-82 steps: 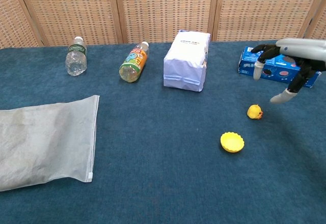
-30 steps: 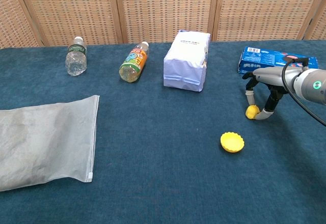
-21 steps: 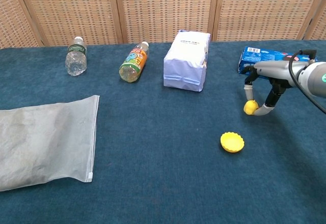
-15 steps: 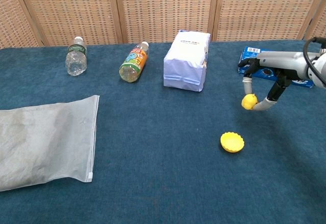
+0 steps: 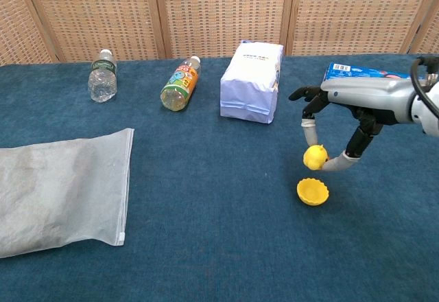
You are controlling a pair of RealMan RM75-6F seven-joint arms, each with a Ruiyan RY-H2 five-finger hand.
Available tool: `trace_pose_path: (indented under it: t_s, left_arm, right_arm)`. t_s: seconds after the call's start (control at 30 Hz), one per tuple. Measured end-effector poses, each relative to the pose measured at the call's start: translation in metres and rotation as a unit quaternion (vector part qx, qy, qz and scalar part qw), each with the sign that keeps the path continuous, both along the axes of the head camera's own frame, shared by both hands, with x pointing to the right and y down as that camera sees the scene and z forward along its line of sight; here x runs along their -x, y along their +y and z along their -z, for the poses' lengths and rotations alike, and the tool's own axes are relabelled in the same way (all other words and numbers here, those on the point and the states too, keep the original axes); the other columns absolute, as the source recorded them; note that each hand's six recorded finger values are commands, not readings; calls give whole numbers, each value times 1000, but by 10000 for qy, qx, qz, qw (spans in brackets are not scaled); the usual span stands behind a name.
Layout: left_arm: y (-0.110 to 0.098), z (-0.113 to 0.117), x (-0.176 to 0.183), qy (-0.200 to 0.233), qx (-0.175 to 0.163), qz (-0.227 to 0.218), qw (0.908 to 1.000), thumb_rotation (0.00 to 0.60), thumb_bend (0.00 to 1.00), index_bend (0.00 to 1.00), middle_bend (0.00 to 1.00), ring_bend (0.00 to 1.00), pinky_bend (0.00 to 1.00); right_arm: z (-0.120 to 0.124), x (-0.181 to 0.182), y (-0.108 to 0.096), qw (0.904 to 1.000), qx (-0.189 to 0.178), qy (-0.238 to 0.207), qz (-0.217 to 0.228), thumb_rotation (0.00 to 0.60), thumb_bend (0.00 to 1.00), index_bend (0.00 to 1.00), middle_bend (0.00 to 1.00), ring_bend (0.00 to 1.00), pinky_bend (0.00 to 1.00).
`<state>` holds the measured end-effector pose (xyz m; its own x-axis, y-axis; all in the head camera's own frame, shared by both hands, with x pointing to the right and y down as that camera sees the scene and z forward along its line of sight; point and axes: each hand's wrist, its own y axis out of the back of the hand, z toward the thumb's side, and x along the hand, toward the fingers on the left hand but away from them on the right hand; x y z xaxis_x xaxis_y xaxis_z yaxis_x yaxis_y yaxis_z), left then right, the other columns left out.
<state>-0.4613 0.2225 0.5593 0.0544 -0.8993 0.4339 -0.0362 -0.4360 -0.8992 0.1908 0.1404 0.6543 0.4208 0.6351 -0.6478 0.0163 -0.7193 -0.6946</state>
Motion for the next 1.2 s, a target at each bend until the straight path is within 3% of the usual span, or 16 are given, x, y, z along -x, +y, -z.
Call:
trace_pose_path:
  t_s: [0.63,0.7,0.87,1.2]
  left_arm:
    - [-1,-5,3,-50,80,54,9999,600,32,0,0,0,0]
    - [0,-5,3,-61,88,40,9999,600,32,0,0,0,0]
    - [0,-5,3,-77,83,34,9999,600,31,0,0,0,0]
    - [1,-5,2,-63,87,26,9999,600,32,0,0,0,0]
  right_arm:
    - [-34,10,19,9969,-11,693,377,600,318,577,0,0,0]
    - [-35,8,19,9968,-26,706,373,600,284,520,0,0,0]
    - [-32,8,18,9974,-41,634,349,600,64,205,0,0,0]
    - [-13,1,17,9980,-85,538,317,600,46,175,0,0,0]
